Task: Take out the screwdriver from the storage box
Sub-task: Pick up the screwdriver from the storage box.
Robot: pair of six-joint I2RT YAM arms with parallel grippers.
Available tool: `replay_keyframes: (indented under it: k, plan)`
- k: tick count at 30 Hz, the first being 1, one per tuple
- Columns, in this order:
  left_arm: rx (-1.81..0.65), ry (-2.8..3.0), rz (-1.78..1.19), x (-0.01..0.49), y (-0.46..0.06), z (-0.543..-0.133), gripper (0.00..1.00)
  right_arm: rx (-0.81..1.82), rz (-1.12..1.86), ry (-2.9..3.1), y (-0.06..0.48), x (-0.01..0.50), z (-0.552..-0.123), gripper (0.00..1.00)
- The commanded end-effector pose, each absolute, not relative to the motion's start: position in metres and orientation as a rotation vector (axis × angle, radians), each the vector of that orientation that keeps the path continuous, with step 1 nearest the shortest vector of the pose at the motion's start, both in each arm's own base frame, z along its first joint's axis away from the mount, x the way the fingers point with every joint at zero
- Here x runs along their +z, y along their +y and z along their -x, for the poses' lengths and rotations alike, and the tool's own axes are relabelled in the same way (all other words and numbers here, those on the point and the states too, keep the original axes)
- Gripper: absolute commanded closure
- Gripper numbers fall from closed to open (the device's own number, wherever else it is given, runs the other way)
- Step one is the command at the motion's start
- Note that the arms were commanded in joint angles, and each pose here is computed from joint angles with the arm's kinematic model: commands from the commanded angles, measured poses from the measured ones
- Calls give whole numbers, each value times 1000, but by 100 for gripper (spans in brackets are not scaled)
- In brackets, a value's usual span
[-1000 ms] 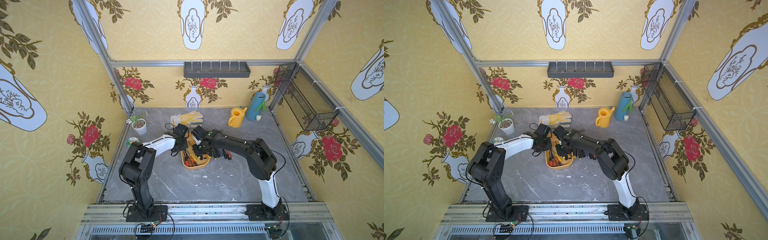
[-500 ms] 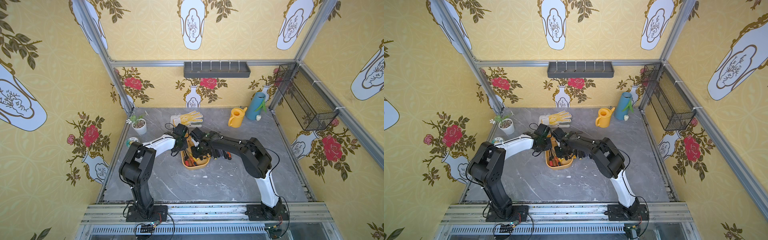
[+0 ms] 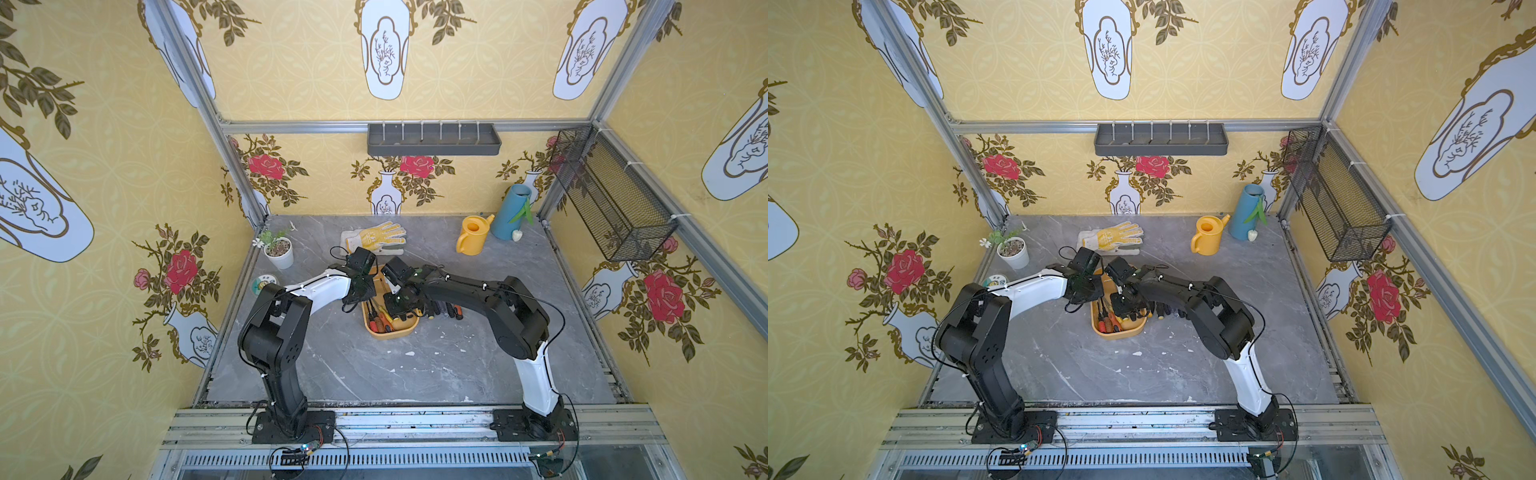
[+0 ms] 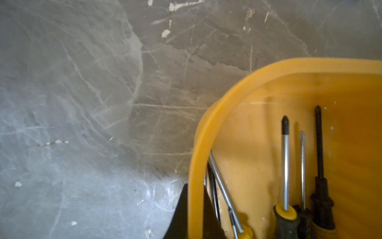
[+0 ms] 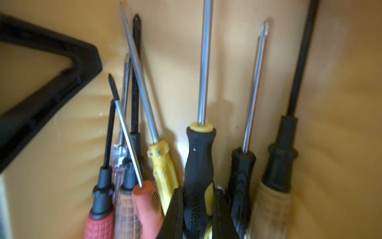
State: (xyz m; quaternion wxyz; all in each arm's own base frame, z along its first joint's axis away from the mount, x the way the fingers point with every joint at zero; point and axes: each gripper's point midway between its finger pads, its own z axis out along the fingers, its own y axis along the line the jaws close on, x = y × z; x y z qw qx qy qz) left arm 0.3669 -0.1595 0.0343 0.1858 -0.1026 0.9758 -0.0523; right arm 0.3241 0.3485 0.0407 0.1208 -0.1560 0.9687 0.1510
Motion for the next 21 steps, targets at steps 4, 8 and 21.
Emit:
replay_keyframes:
  k: [4,8,21]
  plan:
    - [-108,2812,280,22,-154,-354,100,511,389,2689,349,78,-340,100]
    - [-109,2811,281,23,-154,-355,100,537,354,2638,344,95,-348,100]
    - [-103,2798,294,24,-153,-357,100,477,190,2489,269,133,-364,100]
